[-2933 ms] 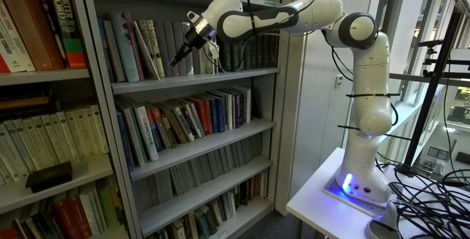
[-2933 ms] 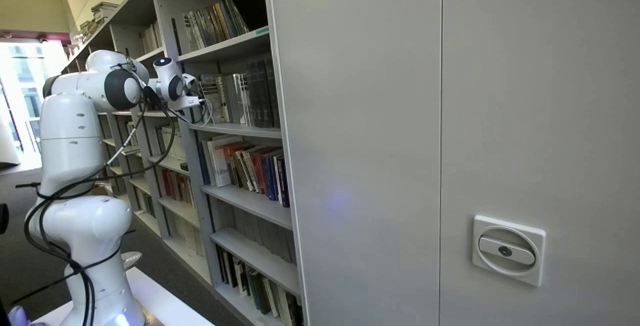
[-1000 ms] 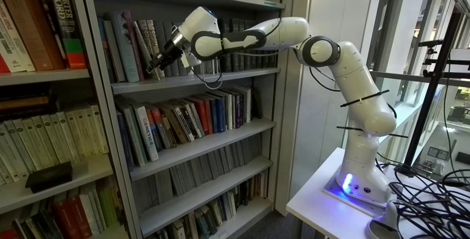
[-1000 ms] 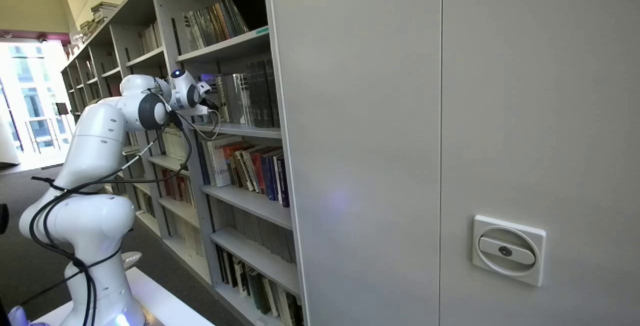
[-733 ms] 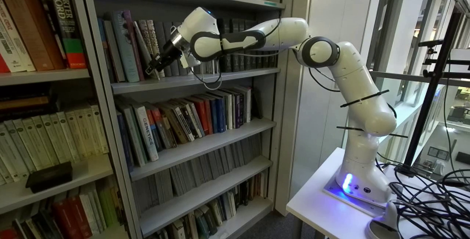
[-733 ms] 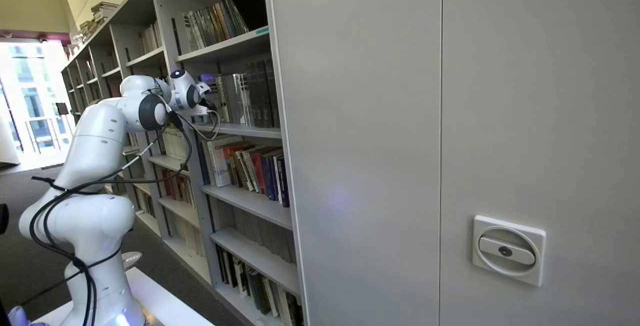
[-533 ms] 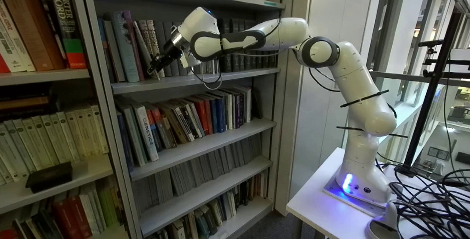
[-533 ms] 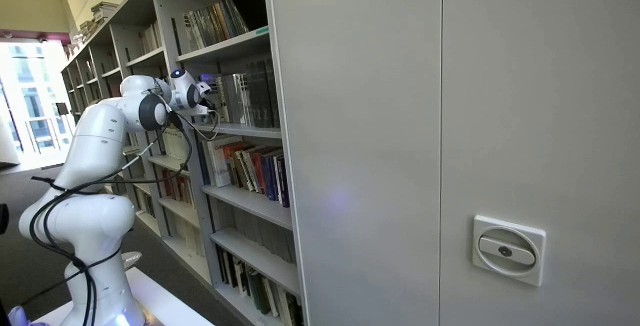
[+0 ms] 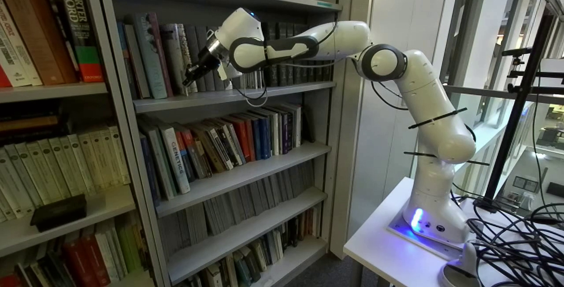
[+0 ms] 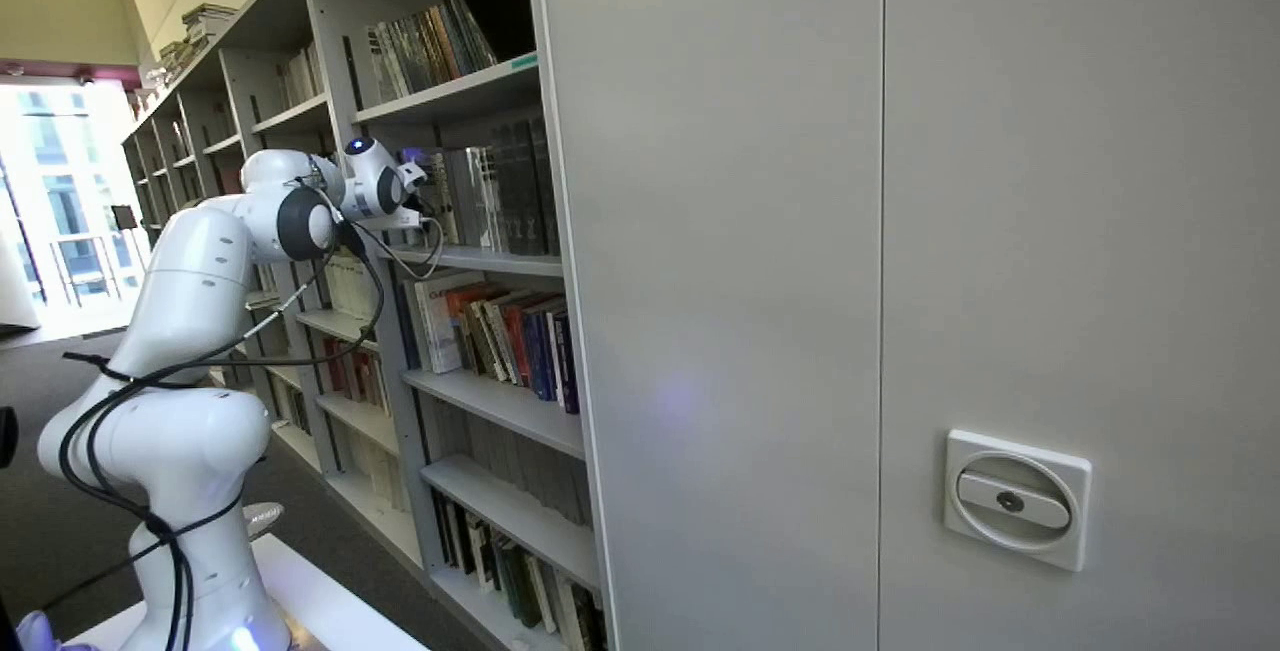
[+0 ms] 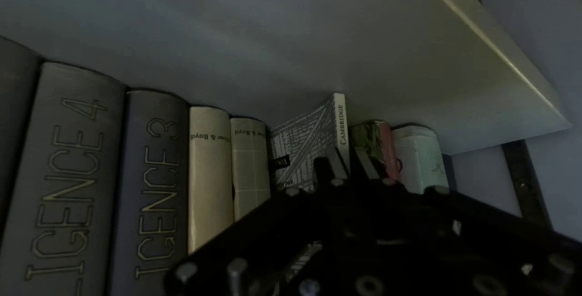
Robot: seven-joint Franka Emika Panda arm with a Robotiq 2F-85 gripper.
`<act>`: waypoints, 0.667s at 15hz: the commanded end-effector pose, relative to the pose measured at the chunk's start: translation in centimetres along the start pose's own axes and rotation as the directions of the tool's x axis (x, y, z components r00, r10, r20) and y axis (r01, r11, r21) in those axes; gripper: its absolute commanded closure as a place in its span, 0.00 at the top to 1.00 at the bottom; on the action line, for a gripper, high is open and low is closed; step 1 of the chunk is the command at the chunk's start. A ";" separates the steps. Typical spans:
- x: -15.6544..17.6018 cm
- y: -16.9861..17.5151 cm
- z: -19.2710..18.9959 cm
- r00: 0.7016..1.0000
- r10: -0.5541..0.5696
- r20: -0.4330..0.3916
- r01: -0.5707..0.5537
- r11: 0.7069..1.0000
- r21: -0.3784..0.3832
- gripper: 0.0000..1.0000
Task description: Move the thin white book to the left of the black book
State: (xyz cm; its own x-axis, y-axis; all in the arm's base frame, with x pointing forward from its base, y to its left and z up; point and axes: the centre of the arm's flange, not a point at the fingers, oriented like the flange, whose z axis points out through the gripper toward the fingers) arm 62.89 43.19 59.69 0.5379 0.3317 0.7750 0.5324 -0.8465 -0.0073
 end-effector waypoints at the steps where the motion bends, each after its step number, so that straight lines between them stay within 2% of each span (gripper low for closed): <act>1: 0.5 0.4 -0.8 1.000 0.018 -0.004 -0.018 1.000 -0.020 0.01; 10: -1.8 2.1 -3.5 0.999 0.027 0.017 -0.026 0.998 -0.055 0.02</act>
State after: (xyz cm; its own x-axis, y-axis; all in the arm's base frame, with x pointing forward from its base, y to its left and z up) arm 63.35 41.91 59.90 0.5409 0.3297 0.7738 0.5130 -0.8584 0.0071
